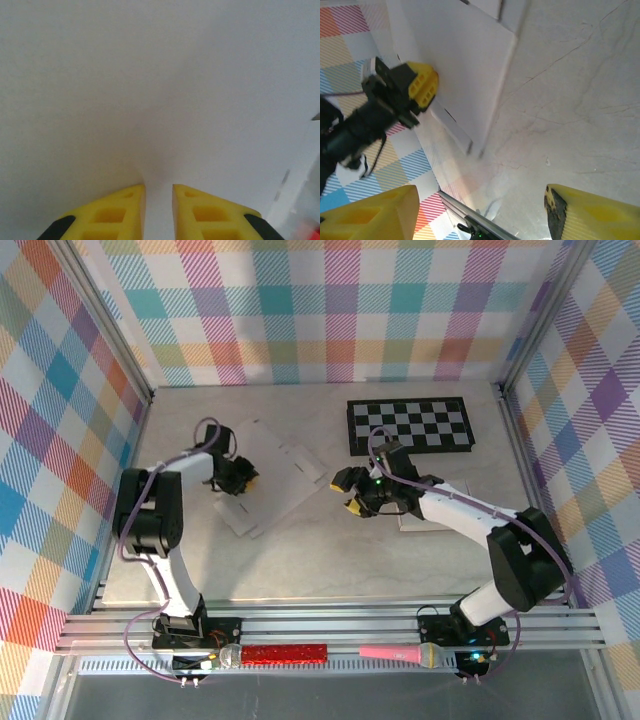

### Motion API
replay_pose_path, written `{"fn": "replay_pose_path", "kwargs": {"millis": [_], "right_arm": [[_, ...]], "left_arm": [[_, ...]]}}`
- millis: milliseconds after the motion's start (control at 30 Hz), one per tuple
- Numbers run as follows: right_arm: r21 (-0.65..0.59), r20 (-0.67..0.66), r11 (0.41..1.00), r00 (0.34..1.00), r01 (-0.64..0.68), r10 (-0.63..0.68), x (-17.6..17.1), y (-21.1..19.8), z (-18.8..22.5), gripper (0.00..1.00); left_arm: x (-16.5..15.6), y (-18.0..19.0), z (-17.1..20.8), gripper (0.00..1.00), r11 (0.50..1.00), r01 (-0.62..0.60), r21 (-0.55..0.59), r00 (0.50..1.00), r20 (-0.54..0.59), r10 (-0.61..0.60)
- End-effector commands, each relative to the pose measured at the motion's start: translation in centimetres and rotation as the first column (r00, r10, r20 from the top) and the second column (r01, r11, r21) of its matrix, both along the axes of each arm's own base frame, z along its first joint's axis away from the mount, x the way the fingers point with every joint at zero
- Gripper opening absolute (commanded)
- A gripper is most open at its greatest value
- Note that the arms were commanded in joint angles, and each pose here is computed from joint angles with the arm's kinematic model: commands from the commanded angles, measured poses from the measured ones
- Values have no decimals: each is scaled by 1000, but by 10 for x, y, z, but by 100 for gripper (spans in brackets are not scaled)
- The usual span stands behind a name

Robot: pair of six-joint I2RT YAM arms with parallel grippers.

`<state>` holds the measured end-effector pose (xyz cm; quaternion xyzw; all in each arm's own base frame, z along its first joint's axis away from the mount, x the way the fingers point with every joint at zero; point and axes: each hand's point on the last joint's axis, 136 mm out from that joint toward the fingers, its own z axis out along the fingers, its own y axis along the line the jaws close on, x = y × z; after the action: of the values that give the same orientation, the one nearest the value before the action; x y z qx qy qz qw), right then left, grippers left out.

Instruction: Fold the paper box

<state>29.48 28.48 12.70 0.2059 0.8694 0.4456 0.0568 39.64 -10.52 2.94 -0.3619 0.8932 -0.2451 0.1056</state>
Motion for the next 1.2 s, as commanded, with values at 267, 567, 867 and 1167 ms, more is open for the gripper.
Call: {"fn": "replay_pose_path", "kwargs": {"millis": [267, 567, 867, 1167], "right_arm": [[23, -50, 997, 996, 72, -71, -17, -13, -32, 68], [58, -15, 996, 997, 71, -70, -21, -8, -50, 68], [46, -22, 996, 997, 71, -70, -15, 6, -65, 66], [19, -8, 999, 999, 49, -49, -17, 13, -75, 65]], "left_arm": [[-17, -80, 84, 27, 960, -110, -259, 979, 137, 149], [25, 34, 71, 27, 998, -67, -11, 992, 106, 68], [44, 56, 28, 25, 998, 16, 56, 999, 34, -18], [41, 49, -1, 23, 1000, 22, 8, 1000, 12, -22]]}}
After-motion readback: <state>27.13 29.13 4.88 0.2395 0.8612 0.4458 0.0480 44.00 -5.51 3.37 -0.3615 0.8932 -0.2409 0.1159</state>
